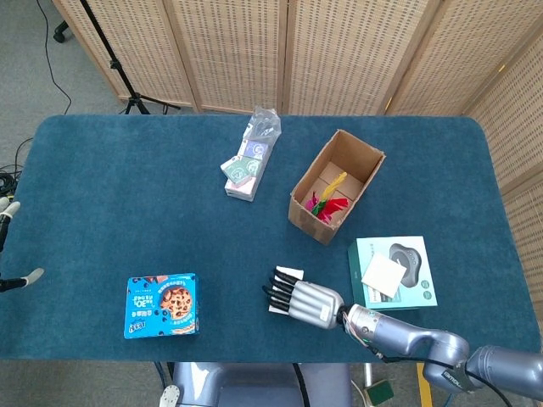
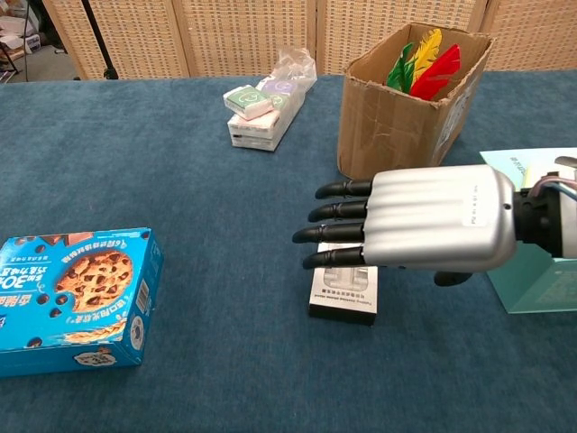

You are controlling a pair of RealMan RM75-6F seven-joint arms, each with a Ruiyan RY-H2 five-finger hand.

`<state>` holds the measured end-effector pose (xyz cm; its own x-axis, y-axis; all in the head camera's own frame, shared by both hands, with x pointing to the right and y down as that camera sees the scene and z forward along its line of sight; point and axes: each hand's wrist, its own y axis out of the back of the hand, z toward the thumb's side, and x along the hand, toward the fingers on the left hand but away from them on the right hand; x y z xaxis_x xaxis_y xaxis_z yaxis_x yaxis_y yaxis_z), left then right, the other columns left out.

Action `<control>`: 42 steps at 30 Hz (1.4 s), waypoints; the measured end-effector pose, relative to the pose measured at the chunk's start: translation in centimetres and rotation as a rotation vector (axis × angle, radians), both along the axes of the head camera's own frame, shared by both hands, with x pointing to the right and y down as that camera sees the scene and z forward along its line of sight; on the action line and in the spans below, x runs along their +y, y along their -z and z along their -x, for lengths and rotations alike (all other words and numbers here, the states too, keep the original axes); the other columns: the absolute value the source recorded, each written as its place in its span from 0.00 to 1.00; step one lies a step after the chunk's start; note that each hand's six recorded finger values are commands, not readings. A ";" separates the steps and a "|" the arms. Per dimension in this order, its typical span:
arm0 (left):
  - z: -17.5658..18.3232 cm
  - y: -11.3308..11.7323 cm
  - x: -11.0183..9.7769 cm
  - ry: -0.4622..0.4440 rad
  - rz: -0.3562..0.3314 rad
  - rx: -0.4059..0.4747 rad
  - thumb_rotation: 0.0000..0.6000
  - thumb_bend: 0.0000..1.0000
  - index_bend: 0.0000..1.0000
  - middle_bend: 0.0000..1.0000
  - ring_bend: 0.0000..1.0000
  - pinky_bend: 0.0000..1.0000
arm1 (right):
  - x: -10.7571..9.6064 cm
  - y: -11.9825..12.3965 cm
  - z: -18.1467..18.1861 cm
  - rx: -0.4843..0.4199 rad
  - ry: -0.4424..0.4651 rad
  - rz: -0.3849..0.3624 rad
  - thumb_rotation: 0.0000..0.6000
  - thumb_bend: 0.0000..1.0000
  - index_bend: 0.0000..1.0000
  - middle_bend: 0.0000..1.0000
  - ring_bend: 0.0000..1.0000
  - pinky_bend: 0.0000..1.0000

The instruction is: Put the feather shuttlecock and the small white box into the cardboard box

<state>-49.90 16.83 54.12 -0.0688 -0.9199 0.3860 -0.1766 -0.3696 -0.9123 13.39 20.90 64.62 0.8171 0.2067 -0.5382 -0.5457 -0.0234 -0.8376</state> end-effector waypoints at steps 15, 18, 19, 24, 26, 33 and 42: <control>-0.1 -0.2 0.0 -0.006 0.020 0.005 1.00 0.00 0.00 0.00 0.00 0.01 | 0.4 -1.9 3.7 0.052 0.030 -0.021 1.00 0.00 0.00 0.00 0.00 0.00; 0.0 -0.1 0.0 -0.004 0.020 0.008 1.00 0.00 0.00 0.00 0.00 0.01 | 0.3 -2.3 4.2 0.062 0.027 -0.026 1.00 0.00 0.00 0.00 0.00 0.00; 0.0 -0.1 0.0 -0.004 0.020 0.008 1.00 0.00 0.00 0.00 0.00 0.01 | 0.2 -2.5 4.3 0.065 0.026 -0.028 1.00 0.00 0.00 0.00 0.00 0.00; 0.1 -0.1 -0.1 0.000 0.022 0.012 1.00 0.00 0.00 0.00 0.00 0.01 | 0.3 -3.1 4.6 0.077 0.023 -0.033 1.00 0.00 0.11 0.05 0.01 0.08; 0.2 -0.1 -0.1 0.002 0.024 0.014 1.00 0.00 0.00 0.00 0.00 0.01 | 0.4 -3.2 4.7 0.072 0.024 -0.032 1.00 0.05 0.24 0.17 0.08 0.18; 0.1 -0.2 -0.2 -0.001 0.030 0.016 1.00 0.00 0.00 0.00 0.00 0.01 | 0.6 -3.3 5.0 0.030 0.016 -0.003 1.00 0.60 0.56 0.50 0.40 0.48; -0.1 -0.5 -0.1 -0.006 0.040 0.016 1.00 0.00 0.00 0.00 0.00 0.01 | -0.8 -1.1 5.4 -0.125 -0.003 -0.017 1.00 0.68 0.58 0.54 0.44 0.50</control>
<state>-49.81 16.70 54.60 -0.0574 -0.9039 0.4238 -0.1888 -0.4070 -0.8937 8.03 20.06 65.74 0.8770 0.2175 -0.4285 -0.4369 -0.0104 -0.8994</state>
